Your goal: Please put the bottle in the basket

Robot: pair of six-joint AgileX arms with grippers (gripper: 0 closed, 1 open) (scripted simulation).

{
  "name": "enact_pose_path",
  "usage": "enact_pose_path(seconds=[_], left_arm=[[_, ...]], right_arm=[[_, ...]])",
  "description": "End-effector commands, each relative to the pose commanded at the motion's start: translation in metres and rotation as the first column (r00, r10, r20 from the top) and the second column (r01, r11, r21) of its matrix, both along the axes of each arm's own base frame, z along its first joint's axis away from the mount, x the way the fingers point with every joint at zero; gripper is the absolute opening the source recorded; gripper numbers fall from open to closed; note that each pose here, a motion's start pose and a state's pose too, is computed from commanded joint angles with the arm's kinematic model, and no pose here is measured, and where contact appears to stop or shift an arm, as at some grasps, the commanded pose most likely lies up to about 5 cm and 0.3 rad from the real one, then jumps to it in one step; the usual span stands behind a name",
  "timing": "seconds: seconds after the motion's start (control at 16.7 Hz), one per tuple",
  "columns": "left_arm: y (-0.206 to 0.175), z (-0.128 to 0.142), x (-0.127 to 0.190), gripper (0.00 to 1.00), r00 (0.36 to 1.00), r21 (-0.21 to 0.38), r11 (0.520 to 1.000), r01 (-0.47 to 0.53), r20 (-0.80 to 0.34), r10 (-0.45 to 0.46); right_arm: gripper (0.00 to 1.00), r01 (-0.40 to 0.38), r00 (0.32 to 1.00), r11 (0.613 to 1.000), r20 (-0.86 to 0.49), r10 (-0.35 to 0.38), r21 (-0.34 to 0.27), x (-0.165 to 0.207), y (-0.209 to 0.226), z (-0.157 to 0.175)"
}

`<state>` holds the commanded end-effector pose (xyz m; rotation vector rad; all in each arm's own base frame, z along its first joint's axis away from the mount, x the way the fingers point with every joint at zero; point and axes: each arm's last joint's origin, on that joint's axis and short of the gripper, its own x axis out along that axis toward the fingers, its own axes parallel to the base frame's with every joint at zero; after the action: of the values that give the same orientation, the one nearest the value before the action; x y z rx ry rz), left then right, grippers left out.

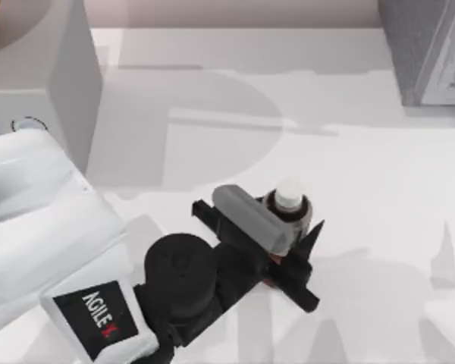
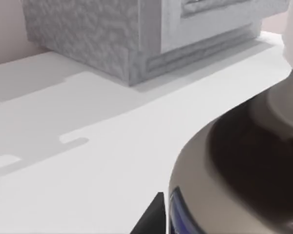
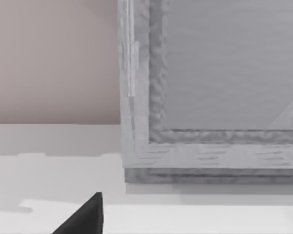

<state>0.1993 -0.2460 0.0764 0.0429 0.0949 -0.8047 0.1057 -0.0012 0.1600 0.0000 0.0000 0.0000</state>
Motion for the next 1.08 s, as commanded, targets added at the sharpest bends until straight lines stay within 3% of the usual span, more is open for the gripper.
enact_pose_path(seconds=[0.66,1.08], left_arm=[[-0.007,0.007,-0.005,0.00,1.000,-0.009,1.000,0.004,-0.023,-0.005],[-0.041,0.046,-0.058,0.00,0.971,0.006,1.000,-0.014,-0.237,0.016]], right_arm=[[1.00,0.000,1.000,1.000,0.000,0.000,0.000,0.000,0.000,0.000],[1.00,0.000,1.000,1.000,0.000,0.000,0.000,0.000,0.000,0.000]])
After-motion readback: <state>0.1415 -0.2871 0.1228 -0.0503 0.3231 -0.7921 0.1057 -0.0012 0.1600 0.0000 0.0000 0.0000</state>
